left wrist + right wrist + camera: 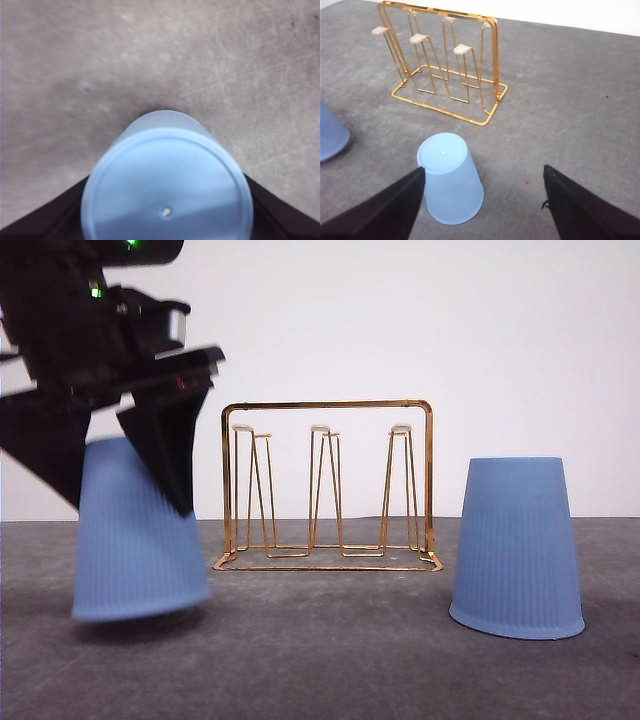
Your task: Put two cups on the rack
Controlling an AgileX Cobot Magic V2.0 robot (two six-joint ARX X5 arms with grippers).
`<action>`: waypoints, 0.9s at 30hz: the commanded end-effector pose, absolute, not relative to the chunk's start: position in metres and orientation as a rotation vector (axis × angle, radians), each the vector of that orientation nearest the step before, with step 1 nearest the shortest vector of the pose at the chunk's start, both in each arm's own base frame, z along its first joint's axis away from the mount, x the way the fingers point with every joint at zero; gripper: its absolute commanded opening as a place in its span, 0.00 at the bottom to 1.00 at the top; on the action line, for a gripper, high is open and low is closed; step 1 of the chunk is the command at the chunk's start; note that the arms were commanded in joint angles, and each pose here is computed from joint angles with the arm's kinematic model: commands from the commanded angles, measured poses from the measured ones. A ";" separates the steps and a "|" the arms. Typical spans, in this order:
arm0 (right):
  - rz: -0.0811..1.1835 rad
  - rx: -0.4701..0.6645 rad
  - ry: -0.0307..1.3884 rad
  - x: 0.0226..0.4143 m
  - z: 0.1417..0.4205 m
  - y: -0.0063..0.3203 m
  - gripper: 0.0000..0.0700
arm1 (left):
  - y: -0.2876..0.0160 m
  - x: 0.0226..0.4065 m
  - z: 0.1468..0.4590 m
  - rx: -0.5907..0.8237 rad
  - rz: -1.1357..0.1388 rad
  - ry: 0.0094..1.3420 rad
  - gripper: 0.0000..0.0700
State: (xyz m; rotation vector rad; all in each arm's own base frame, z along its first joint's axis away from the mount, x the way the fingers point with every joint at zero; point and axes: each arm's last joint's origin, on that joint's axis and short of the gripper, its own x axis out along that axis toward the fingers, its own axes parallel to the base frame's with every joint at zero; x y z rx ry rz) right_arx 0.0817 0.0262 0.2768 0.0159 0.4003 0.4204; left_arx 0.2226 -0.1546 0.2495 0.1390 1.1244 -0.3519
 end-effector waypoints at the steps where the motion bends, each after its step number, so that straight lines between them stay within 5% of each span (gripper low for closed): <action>1: 0.425 0.012 0.380 0.082 0.281 0.026 0.69 | -0.158 0.224 0.265 0.175 -0.381 1.089 0.55; 16: 0.425 0.011 0.380 0.082 0.281 0.026 0.69 | -0.146 0.251 0.368 0.097 -0.328 0.828 0.55; 27: 0.424 0.011 0.379 0.082 0.281 0.026 0.69 | -0.146 0.294 0.374 0.084 -0.293 0.765 0.55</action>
